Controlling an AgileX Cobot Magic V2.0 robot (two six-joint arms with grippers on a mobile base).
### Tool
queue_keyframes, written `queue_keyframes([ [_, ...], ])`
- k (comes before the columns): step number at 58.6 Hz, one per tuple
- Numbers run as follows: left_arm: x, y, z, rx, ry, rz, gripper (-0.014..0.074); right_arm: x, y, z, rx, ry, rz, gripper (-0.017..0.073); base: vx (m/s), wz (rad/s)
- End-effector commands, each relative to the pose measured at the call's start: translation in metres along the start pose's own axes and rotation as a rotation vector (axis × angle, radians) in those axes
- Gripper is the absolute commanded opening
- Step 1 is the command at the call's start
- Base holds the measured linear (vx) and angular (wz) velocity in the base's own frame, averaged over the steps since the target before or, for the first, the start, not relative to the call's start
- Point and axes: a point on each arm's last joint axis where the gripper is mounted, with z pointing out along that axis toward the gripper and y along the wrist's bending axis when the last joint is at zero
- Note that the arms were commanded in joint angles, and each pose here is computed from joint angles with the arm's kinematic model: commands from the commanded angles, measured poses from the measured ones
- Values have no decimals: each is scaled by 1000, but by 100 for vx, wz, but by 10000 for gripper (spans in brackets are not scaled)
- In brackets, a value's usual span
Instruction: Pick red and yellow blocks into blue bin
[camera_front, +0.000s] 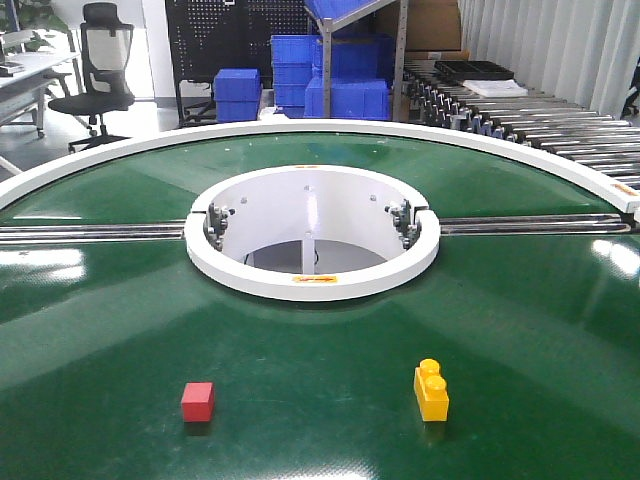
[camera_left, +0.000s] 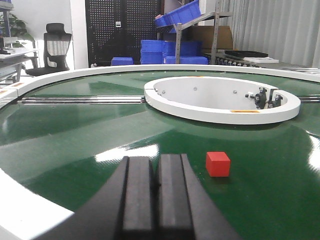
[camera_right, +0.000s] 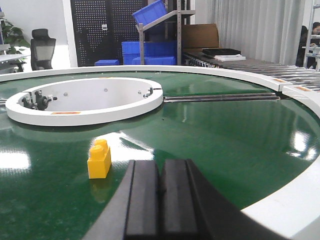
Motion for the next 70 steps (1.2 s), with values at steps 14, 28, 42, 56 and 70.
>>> queue_keyframes([
  [14, -14, 0, -2, 4, -116, -13, 2, -6, 1, -1, -7, -90, -17, -10, 0, 0],
  [28, -14, 0, -2, 4, -116, -13, 2, -6, 1, -1, -7, -90, -17, -10, 0, 0],
  [42, -28, -1, -5, 8, -241, -13, 2, -23, 2, -4, -19, -252, -64, -10, 0, 0],
  [56, -104, -4, -27, 17, -399, -14, 2, -98, 2, -17, -4, -365, -73, -10, 0, 0],
  [70, -172, -7, -35, 13, -232, -9, 2, -162, -2, 1, 34, -101, -123, -10, 0, 0],
])
